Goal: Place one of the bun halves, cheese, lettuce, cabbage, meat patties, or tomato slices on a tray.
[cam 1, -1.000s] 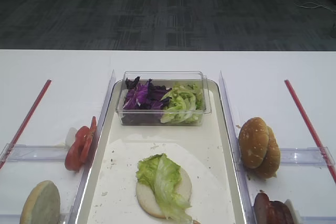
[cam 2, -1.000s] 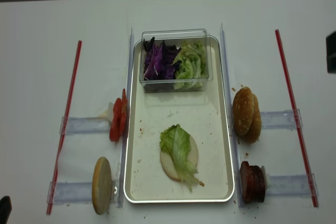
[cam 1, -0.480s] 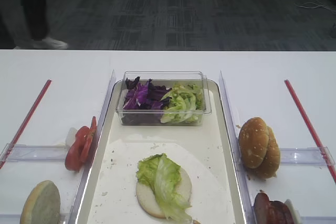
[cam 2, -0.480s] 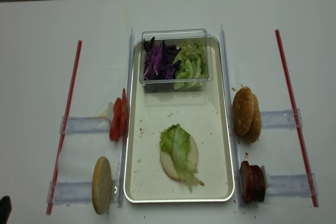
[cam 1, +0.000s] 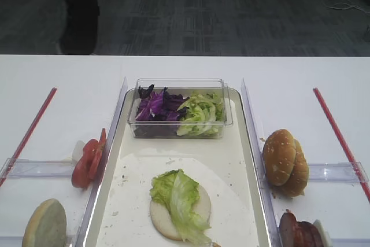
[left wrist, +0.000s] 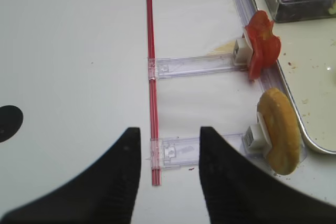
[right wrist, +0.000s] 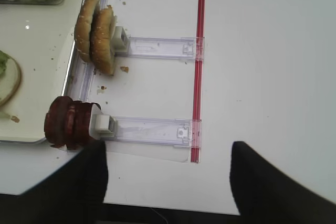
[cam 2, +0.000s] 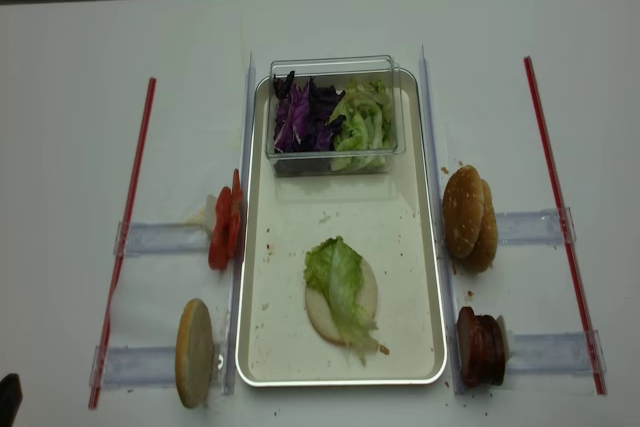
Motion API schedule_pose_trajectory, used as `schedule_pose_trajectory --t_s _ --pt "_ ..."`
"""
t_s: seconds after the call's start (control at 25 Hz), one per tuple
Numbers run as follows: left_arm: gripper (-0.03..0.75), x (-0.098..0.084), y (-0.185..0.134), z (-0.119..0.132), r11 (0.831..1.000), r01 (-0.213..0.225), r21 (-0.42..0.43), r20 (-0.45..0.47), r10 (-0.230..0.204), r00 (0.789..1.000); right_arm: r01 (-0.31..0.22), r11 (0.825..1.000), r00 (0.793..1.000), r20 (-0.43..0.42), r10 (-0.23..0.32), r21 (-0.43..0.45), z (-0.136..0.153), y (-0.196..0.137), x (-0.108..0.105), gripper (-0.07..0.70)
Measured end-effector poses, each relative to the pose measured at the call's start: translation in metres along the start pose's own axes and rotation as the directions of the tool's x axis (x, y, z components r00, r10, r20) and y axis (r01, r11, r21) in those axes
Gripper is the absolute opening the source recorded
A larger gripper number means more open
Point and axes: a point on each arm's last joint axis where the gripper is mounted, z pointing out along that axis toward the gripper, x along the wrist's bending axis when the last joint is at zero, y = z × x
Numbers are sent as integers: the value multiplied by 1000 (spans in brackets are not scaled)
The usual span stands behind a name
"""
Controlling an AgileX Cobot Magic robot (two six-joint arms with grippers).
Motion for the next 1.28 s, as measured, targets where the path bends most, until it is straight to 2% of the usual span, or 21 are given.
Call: schedule_pose_trajectory --t_s 0.12,0.28,0.52,0.96,1.28 --pt "284 0 0 0 1000 0 0 0 0 1000 12 999 1000 4 -12 -51 -4 -12 -1 500" --pt "284 0 0 0 1000 0 0 0 0 1000 53 992 999 15 -52 -112 -8 -26 -2 500" --pt "284 0 0 0 1000 0 0 0 0 1000 63 983 998 22 -60 -170 -5 -47 -4 500" --pt "284 0 0 0 1000 0 0 1 0 1000 74 983 996 51 -66 -169 -3 -49 -6 500" --pt "284 0 0 0 1000 0 0 1 0 1000 106 967 993 67 -92 -231 0 -44 -7 500"
